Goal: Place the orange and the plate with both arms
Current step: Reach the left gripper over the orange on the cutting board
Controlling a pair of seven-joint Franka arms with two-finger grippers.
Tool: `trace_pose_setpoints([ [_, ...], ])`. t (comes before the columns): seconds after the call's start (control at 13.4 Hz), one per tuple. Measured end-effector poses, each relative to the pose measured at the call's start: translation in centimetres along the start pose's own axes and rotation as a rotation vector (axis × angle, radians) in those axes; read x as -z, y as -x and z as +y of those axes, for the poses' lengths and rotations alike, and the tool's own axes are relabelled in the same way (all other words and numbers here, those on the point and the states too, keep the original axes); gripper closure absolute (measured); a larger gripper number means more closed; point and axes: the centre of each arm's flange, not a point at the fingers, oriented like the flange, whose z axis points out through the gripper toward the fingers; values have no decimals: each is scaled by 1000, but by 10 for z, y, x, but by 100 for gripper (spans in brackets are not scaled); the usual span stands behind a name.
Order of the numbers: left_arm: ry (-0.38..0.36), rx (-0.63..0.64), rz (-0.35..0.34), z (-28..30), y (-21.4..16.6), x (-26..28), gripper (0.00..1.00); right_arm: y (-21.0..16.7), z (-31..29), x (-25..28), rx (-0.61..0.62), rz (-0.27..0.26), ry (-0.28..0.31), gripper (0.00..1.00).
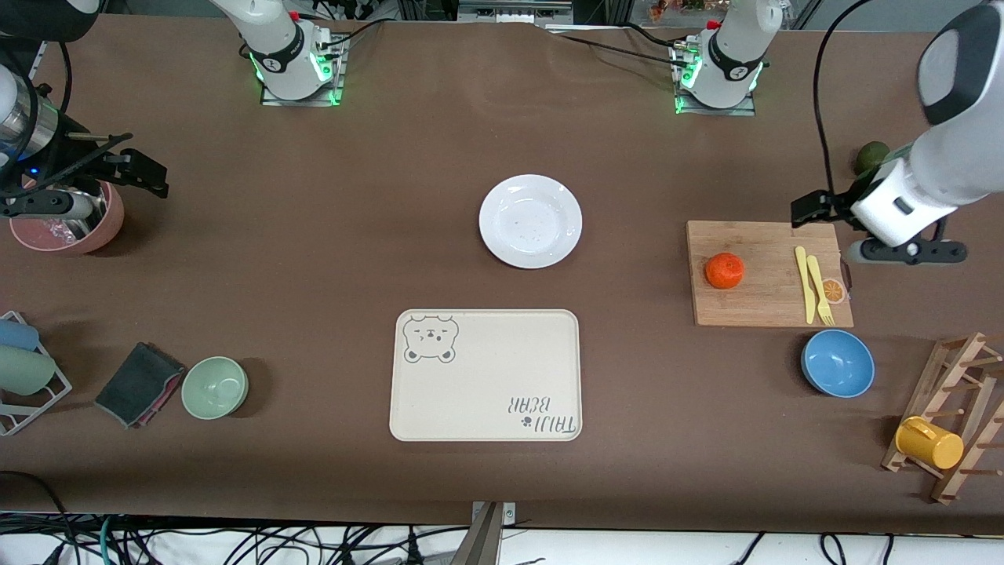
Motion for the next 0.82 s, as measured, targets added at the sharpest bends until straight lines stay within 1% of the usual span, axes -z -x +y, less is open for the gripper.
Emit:
trace_pose_setpoints([
  [0.15, 1, 2, -55, -2, -9, -39, 0, 0, 0, 0, 0, 0, 0, 0],
  [0.3, 4, 4, -75, -4, -17, -56, 0, 0, 0, 0, 0, -1, 0, 0],
  [0.37, 5, 5, -71, -5, -20, -62, 0, 0, 0, 0, 0, -2, 0, 0],
  [0.52, 8, 5, -39, -4, -25, -78, 0, 0, 0, 0, 0, -3, 0, 0],
  [0.82, 21, 12, 18, -3, -24, -136, 0, -2, 0, -3, 1, 0, 0, 0],
])
